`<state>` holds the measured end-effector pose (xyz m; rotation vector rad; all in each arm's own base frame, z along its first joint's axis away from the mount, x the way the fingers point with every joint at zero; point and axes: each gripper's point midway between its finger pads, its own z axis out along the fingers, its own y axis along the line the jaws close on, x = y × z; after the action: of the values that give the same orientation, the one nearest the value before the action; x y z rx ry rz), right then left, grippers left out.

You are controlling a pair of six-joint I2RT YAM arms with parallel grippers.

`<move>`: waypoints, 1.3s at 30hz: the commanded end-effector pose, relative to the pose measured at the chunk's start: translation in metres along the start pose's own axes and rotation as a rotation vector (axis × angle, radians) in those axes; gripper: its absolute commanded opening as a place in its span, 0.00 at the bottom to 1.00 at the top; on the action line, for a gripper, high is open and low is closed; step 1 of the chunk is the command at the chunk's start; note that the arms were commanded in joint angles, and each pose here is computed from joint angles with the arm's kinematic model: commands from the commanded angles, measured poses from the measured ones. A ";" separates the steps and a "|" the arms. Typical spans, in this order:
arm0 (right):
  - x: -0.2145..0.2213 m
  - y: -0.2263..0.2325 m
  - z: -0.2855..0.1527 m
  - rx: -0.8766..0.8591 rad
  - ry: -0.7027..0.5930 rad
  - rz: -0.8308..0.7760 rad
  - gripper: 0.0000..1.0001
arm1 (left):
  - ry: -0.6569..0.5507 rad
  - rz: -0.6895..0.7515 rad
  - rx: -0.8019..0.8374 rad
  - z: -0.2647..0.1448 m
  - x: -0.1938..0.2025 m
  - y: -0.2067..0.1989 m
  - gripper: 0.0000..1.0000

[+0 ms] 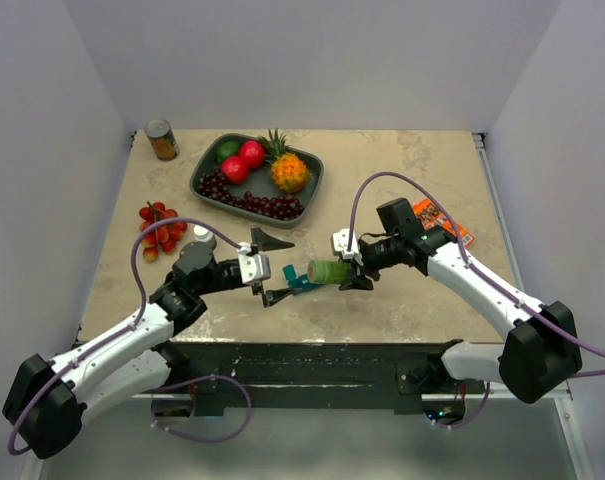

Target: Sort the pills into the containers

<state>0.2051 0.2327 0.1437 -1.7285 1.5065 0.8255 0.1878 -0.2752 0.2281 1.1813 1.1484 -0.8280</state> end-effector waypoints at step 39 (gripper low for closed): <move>-0.010 -0.001 -0.001 -0.017 -0.043 -0.030 0.00 | 0.052 0.140 0.112 0.041 0.007 -0.001 0.97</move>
<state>0.2044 0.2322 0.1411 -1.7382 1.5083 0.8285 0.1909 -0.3055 0.1925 1.3733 1.1736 -0.8176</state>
